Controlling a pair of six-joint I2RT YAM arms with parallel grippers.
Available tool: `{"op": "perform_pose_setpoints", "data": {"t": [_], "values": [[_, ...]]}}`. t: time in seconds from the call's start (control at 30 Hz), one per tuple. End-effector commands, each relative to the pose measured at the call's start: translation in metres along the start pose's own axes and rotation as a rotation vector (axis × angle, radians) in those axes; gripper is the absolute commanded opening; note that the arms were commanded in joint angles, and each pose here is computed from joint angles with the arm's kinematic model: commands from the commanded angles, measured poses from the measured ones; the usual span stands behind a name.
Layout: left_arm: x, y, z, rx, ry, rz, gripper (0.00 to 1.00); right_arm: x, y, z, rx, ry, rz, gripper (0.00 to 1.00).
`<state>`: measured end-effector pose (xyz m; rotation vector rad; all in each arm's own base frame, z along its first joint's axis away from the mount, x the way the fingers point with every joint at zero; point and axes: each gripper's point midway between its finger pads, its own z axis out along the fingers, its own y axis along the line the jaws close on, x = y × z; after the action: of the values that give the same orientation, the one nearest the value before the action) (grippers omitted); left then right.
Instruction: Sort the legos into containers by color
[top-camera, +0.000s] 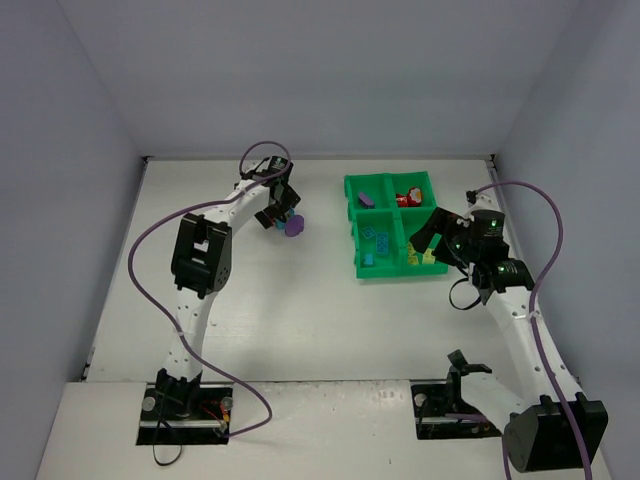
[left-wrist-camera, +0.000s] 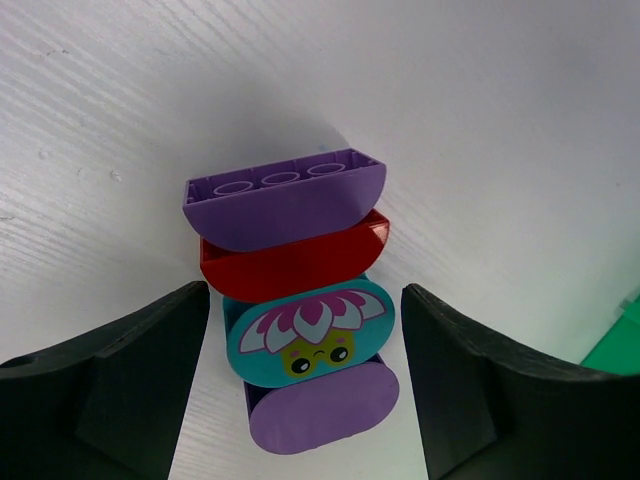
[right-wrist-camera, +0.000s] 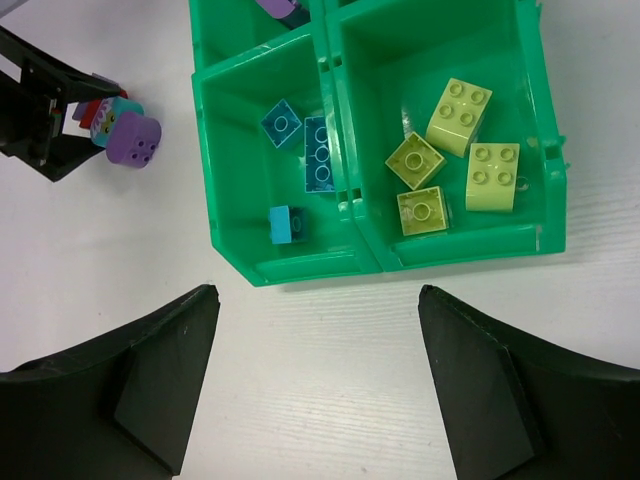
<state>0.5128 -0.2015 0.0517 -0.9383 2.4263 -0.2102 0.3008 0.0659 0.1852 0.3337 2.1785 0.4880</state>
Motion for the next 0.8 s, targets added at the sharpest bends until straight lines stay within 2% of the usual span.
{"op": "perform_pose_setpoints", "data": {"t": [0.0,0.07,0.27,0.3,0.33,0.43,0.53,0.6,0.63,0.77], "values": [[-0.004,-0.007,-0.008,0.0,-0.01,-0.035,0.7,-0.011,0.007,0.003,-0.042,-0.039,-0.025,0.78],[0.0,-0.002,-0.006,-0.014,0.006,-0.036,0.68,-0.012,0.008,0.003,-0.046,-0.041,-0.029,0.78],[0.005,0.007,-0.012,-0.023,0.017,-0.029,0.46,-0.012,0.011,0.003,-0.063,-0.033,-0.049,0.77],[0.003,0.006,-0.014,-0.013,0.012,-0.031,0.41,-0.013,0.012,0.004,-0.07,-0.035,-0.056,0.77],[0.004,0.008,-0.014,-0.014,0.012,-0.026,0.3,-0.013,0.015,0.003,-0.079,-0.032,-0.061,0.77],[-0.002,0.003,-0.028,0.024,-0.005,-0.005,0.13,-0.015,0.026,0.004,-0.12,-0.024,-0.077,0.76],[-0.011,-0.007,-0.05,0.089,-0.024,0.015,0.03,-0.014,0.046,0.007,-0.184,-0.005,-0.099,0.74],[-0.018,-0.016,-0.071,0.17,-0.045,0.028,0.0,-0.014,0.07,0.006,-0.247,0.004,-0.123,0.73],[-0.024,-0.024,-0.092,0.225,-0.064,0.029,0.0,-0.01,0.078,0.011,-0.262,0.022,-0.13,0.72],[-0.027,-0.037,-0.126,0.371,-0.098,0.057,0.0,-0.007,0.127,0.015,-0.374,0.039,-0.159,0.73]]}}
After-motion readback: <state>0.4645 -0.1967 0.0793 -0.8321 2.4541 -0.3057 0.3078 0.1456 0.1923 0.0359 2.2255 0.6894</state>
